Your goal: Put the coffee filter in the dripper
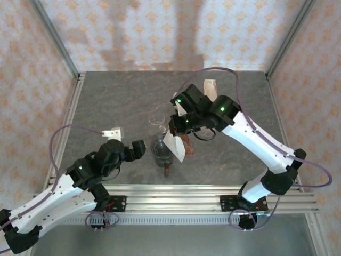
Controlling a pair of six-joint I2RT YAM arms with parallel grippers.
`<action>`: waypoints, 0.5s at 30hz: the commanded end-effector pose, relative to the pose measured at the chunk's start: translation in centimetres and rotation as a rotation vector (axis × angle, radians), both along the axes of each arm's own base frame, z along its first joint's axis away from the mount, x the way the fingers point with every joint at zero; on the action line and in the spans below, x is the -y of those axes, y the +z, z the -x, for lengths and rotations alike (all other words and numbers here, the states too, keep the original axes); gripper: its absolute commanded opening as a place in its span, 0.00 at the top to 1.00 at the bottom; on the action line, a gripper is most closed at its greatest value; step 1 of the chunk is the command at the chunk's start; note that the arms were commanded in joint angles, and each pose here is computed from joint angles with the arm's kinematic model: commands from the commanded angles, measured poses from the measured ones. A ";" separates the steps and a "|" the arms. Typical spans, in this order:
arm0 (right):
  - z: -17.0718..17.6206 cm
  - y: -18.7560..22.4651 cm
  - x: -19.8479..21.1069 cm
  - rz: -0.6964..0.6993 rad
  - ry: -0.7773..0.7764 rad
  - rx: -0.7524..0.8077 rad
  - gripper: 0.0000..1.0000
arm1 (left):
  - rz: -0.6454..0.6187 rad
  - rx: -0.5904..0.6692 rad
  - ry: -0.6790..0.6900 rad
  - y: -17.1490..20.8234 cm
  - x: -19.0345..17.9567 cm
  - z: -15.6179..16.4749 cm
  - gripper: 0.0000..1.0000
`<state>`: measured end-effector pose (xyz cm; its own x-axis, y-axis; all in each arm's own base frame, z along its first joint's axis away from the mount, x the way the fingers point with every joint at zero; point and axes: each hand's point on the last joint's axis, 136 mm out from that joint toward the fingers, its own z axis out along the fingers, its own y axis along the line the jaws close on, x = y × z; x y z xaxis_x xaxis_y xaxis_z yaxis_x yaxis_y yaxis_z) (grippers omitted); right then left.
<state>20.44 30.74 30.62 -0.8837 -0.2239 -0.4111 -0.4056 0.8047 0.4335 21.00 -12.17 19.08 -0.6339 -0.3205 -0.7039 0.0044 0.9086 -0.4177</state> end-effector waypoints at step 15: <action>-2.3 -1.7 -3.1 0.041 -0.018 -0.029 0.97 | 0.043 0.033 -0.042 2.4 1.0 -0.2 0.00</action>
<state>22.37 33.17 28.48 -0.9013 -0.2380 -0.3619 -0.3817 0.8314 0.4038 20.89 -12.92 19.78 -0.6465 -0.3208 -0.6922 0.0296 0.8961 -0.4429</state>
